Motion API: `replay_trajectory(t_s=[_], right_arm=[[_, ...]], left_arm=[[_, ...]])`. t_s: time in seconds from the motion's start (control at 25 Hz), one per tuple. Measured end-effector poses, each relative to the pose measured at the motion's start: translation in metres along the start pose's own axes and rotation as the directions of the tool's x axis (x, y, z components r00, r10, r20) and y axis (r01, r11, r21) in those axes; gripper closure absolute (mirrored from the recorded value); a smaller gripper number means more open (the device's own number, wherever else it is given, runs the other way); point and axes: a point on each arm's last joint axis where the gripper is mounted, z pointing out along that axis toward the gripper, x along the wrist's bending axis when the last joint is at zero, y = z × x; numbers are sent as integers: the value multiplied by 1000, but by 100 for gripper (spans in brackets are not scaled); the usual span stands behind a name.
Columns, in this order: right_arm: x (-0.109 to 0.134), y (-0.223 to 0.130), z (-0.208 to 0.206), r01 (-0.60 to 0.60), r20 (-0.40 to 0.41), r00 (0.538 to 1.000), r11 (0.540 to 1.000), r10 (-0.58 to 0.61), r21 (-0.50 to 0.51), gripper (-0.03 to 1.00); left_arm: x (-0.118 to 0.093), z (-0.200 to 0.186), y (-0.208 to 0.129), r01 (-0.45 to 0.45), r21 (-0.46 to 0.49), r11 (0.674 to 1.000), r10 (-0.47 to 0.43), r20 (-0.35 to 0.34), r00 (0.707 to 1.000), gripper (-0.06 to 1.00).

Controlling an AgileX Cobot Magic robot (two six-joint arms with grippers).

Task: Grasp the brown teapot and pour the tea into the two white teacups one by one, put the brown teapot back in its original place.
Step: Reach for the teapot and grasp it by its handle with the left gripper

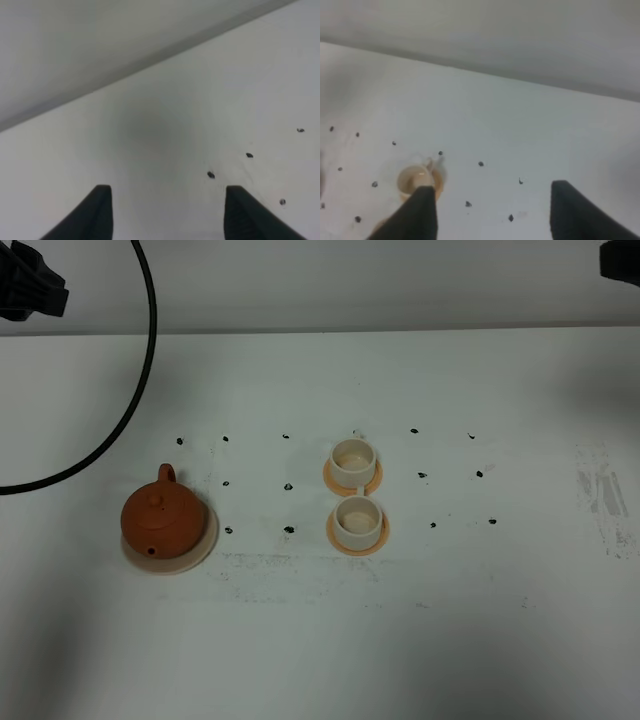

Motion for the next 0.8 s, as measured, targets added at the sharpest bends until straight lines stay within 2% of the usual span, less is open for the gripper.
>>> replay_trajectory(t_s=[0.32, 0.52, 0.8], right_arm=[[40, -46, -84, 49, 13, 999, 992, -48, -118, 46], [61, -81, -119, 64, 7, 998, 985, -64, -158, 46], [84, -137, -153, 73, 12, 997, 982, -72, -175, 46]], left_arm=[[-3, -27, 1, -3, 4, 1000, 3, 8, 1000, 43], [-5, -55, 6, -9, -43, 999, 9, -7, 1000, 43], [-6, -58, 4, -10, -27, 1000, 10, 2, 1000, 43]])
